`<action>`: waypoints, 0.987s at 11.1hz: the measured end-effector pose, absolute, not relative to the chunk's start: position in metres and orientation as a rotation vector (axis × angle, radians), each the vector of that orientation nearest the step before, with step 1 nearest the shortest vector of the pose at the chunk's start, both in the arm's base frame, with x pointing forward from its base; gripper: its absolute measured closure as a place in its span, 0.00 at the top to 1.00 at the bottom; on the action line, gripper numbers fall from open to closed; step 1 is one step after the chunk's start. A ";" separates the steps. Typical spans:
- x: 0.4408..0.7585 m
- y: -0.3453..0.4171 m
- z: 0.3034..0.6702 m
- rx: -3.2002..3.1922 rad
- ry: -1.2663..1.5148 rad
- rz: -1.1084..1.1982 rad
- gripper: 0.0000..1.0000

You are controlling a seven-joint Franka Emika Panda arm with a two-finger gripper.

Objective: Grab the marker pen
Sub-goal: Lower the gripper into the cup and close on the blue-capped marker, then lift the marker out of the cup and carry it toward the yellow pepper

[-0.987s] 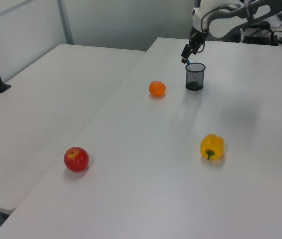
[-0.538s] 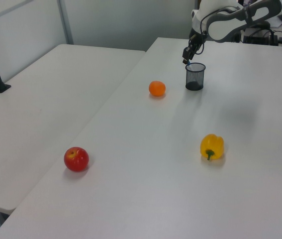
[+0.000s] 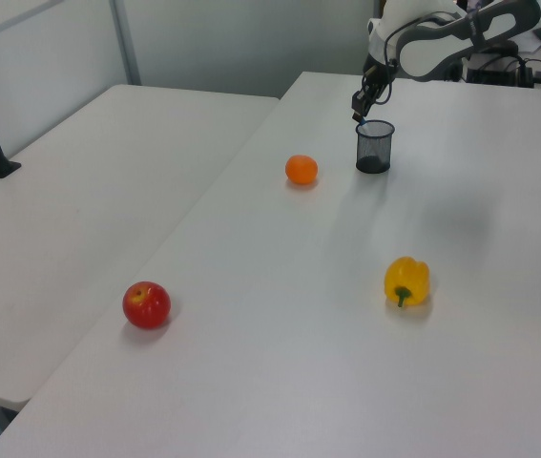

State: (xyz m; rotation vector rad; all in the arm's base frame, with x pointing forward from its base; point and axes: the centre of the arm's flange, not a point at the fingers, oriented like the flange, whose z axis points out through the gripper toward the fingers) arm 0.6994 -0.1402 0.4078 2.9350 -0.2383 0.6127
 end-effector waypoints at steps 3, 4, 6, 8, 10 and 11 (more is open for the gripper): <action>0.699 -0.140 0.408 2.935 -0.239 0.614 0.22; 0.700 -0.140 0.409 2.934 -0.239 0.615 0.20; 0.700 -0.140 0.410 2.934 -0.240 0.618 0.19; 0.701 -0.141 0.413 2.931 -0.243 0.628 0.19; 0.701 -0.142 0.432 2.920 -0.259 0.671 0.19; 0.700 -0.142 0.449 2.910 -0.275 0.710 0.19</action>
